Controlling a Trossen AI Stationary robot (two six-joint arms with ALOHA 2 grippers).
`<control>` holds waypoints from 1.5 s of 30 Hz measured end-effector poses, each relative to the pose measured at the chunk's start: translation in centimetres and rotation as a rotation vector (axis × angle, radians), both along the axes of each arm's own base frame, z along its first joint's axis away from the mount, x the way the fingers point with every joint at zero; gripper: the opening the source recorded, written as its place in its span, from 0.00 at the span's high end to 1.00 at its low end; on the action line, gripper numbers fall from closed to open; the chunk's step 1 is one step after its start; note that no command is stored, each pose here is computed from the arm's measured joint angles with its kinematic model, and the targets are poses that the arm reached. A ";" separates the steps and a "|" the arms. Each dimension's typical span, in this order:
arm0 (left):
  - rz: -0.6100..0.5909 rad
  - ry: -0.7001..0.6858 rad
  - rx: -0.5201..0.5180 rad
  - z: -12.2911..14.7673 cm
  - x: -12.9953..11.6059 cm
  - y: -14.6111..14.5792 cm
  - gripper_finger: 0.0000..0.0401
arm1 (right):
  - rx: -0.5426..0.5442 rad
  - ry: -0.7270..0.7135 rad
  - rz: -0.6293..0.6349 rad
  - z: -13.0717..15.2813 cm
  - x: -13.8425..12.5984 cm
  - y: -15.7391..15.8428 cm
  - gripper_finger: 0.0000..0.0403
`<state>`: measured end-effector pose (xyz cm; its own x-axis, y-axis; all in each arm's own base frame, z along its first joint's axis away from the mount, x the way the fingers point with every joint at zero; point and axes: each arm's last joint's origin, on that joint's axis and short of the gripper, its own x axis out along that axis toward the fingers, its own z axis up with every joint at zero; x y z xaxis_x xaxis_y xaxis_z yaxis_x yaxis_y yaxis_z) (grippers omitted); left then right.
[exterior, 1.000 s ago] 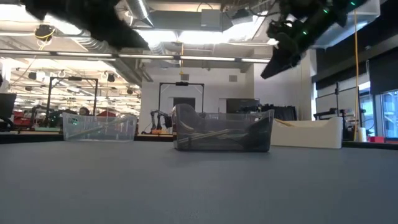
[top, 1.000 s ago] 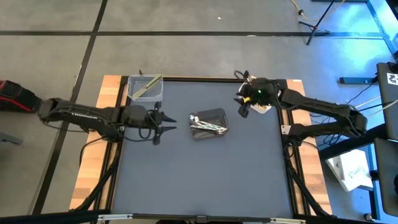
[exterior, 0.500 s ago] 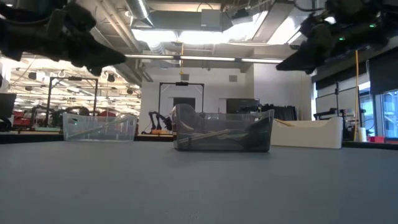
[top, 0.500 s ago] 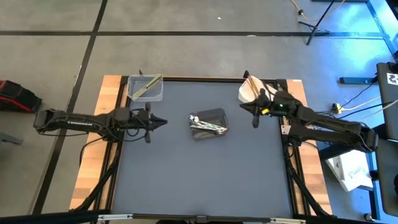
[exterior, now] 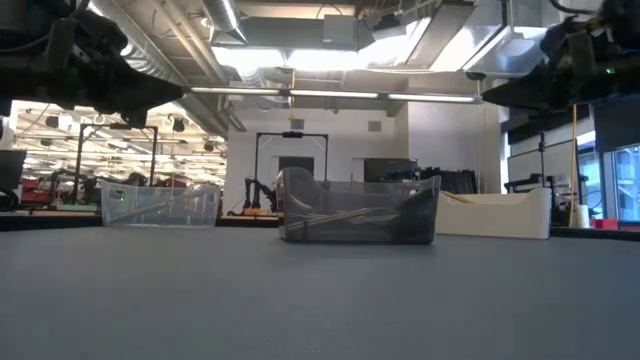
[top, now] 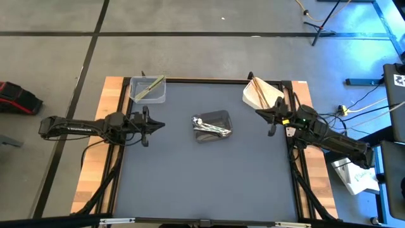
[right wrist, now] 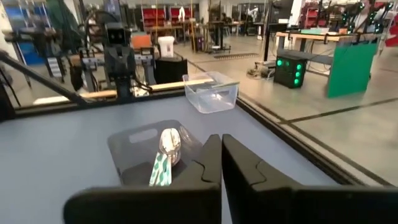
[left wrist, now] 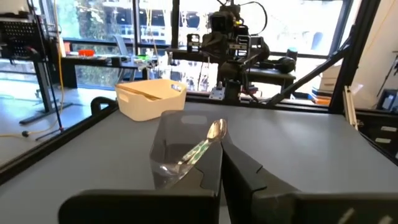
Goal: Sort silverware by color (type)
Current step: Return to Home Position
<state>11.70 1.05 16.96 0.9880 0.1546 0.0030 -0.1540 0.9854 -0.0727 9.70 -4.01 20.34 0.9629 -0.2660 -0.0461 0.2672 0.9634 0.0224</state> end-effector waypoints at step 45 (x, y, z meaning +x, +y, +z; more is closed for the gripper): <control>0.027 0.074 0.001 -0.8 -0.6 -0.1 0.97 | -0.015 -0.051 0.058 -3.7 -0.1 2.1 1.00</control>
